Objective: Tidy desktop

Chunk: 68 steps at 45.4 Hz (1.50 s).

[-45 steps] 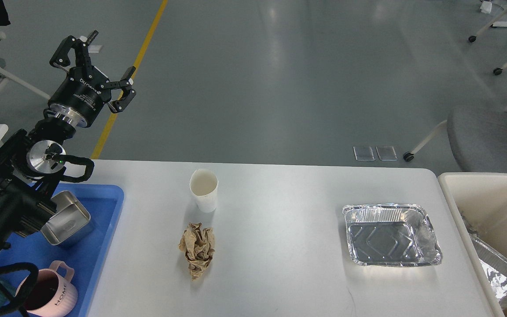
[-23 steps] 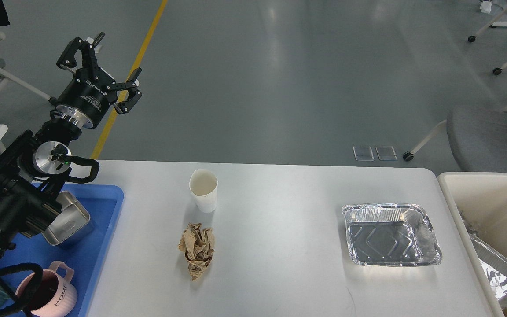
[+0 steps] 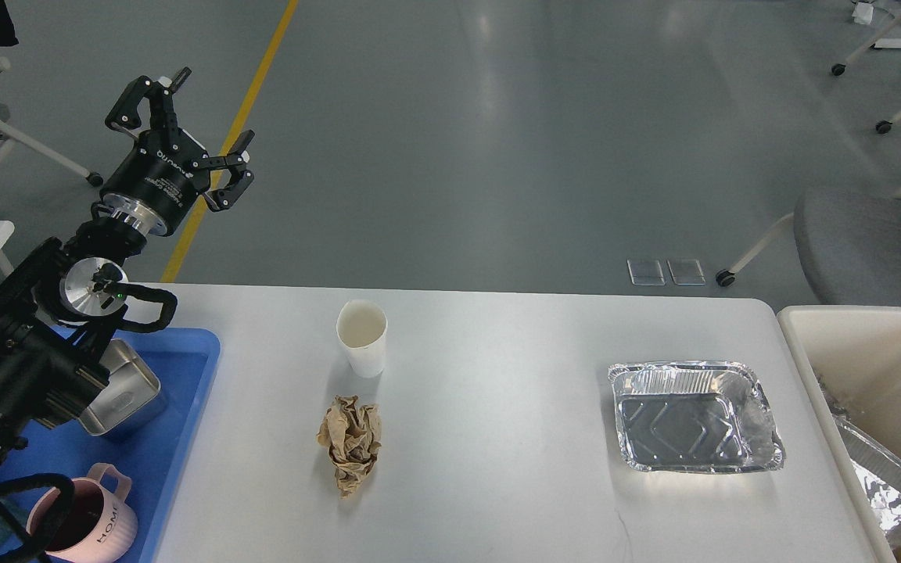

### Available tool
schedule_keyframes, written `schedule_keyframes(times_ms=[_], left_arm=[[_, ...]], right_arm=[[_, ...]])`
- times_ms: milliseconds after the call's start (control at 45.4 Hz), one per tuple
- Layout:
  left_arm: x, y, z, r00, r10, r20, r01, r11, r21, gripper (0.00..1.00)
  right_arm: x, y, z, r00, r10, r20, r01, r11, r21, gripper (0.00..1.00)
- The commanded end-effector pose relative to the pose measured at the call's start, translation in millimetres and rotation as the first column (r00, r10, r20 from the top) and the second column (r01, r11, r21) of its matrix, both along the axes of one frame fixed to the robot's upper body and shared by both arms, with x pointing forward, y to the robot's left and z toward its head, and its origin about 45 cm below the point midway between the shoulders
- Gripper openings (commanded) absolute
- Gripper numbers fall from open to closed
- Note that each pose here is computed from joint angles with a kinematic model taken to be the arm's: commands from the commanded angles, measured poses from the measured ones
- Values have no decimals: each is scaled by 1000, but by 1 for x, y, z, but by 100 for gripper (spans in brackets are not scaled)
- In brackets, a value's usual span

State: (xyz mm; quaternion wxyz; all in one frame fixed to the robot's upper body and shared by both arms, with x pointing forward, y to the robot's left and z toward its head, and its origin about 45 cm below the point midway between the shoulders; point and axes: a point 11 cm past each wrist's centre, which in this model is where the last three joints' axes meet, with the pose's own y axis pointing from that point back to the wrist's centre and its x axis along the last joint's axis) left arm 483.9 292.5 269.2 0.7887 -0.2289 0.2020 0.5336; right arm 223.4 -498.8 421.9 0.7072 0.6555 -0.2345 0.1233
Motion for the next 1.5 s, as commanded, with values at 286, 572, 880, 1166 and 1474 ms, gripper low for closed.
schedule_keyframes(times_ms=[286,572,880,1166,1474], left_arm=[[-3,0,-9,1000,-1,-18,1,1000,4,97],[-3,2,-7,1000,4,-17,-4,1000,9,97],[-2,-1,-6,1000,3,-17,-3,1000,7,97],[-2,-2,-7,1000,3,-17,-3,1000,3,97],[-3,-16,-13,999,-16,-28,15,1000,-16,97]], right_arm=[[12,-19,-103,997,0,-71,7,996,91,100],[22,-20,-131,998,-36,-51,44,985,169,100],[47,0,-41,981,-166,99,101,878,469,100],[48,9,52,942,-219,253,57,850,524,100],[41,31,118,890,-254,380,-41,784,620,100]])
